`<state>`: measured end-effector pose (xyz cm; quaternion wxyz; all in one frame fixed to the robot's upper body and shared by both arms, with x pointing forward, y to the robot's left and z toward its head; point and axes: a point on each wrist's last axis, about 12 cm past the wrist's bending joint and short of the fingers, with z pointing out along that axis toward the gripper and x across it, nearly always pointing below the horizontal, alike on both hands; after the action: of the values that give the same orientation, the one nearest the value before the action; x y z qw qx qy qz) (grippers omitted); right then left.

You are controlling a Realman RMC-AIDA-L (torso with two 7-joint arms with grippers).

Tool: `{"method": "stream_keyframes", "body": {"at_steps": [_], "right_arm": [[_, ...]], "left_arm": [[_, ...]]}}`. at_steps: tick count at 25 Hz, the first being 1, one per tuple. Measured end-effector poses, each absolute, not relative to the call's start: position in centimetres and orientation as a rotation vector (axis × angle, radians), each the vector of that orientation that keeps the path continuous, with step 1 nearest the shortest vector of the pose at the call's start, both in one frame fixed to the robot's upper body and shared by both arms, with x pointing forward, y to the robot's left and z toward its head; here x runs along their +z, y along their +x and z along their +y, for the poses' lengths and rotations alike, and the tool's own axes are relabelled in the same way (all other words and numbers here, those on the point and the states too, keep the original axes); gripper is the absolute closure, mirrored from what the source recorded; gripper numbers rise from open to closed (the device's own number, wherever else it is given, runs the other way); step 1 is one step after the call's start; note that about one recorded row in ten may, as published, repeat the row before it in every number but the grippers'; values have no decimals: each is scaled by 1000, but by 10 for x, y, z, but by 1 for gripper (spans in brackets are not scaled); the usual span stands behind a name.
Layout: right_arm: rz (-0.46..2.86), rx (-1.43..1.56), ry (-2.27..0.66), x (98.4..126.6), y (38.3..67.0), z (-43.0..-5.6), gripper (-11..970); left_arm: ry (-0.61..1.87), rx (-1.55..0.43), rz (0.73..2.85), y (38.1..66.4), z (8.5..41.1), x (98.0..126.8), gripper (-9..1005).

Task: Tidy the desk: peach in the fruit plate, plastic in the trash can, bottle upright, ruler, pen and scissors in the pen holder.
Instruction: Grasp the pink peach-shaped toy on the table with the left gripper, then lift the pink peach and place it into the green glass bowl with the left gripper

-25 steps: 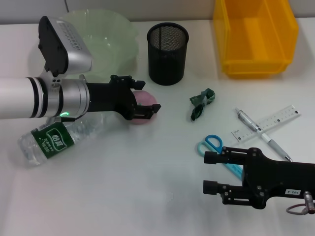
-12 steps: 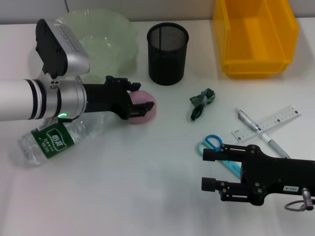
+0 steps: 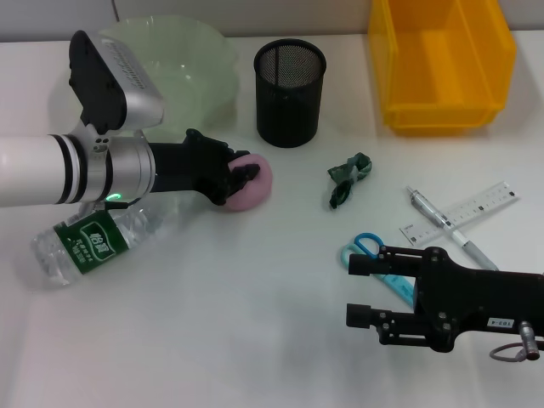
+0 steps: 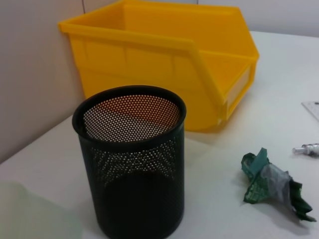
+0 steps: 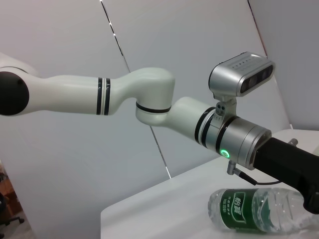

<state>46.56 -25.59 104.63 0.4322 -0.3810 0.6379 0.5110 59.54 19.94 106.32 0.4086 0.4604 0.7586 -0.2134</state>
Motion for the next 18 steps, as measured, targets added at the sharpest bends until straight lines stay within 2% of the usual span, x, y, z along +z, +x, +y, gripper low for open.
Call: {"method": "stream_keyframes", "body": {"at_steps": [2, 7, 12, 18], "right_arm": [[1591, 1272, -949, 1046, 466, -256, 278], [1591, 1269, -941, 1046, 466, -257, 277], [1593, 1273, -930, 1045, 464, -257, 278], [1594, 1287, -920, 1044, 463, -255, 278]], "left_arm": [[1144, -557, 1925, 596, 198, 1065, 639], [1128, -582, 1928, 595, 198, 1069, 837], [1105, -621, 1893, 592, 201, 1083, 890], [1029, -585, 1848, 594, 213, 1105, 889]]}}
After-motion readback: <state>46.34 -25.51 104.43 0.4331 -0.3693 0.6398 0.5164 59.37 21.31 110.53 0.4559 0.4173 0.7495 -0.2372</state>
